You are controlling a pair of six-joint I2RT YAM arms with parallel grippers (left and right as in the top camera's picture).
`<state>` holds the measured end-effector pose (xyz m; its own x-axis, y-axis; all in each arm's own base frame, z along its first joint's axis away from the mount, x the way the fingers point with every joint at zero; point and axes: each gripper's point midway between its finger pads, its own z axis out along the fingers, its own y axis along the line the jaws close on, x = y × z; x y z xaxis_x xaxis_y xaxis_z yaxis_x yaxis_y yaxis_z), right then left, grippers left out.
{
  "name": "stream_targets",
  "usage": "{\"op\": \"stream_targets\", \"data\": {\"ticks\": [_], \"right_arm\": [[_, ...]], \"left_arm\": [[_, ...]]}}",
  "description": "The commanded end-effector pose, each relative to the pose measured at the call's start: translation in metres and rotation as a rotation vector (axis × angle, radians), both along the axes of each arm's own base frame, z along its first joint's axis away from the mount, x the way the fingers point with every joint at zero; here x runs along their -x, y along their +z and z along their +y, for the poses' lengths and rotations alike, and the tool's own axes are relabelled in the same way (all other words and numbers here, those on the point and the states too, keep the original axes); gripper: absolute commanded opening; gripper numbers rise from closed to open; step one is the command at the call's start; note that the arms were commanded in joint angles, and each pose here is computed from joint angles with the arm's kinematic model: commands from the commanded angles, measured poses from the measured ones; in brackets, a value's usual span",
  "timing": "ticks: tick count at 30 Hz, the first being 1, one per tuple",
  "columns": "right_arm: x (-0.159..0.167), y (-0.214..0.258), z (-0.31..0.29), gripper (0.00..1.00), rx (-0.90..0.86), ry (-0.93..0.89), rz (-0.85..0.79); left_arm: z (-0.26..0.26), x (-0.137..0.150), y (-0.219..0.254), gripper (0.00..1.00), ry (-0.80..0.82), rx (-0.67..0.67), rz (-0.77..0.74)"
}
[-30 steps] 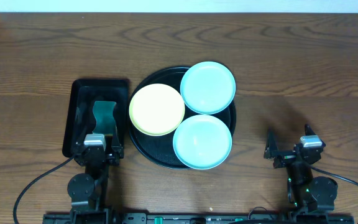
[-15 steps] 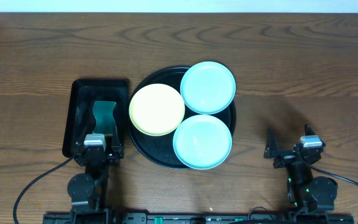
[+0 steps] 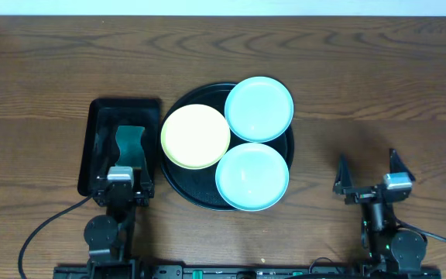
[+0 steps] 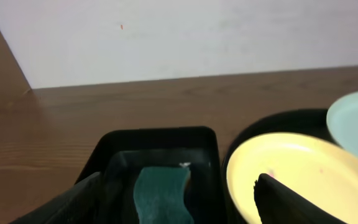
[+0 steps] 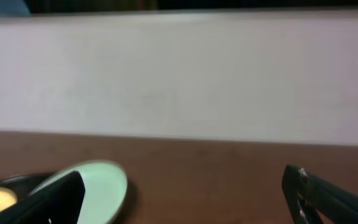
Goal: Clean dirty plates on tray and stack at the side
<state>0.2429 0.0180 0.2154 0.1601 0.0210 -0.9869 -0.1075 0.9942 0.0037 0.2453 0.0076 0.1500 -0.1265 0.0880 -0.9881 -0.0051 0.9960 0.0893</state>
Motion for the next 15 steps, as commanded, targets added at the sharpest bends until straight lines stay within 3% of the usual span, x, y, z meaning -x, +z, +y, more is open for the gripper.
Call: {"op": "stream_targets", "data": {"ticks": [1,15], "right_arm": [[0.006,0.031,-0.008,0.99,-0.015,-0.048,-0.092],[0.011,0.114,-0.006,0.99,0.049,-0.052,-0.187]], "left_arm": [[-0.004,0.0,0.014,0.77,-0.027,-0.037,0.006],[0.002,-0.026,0.107,0.77,-0.002,-0.039,0.065]]}}
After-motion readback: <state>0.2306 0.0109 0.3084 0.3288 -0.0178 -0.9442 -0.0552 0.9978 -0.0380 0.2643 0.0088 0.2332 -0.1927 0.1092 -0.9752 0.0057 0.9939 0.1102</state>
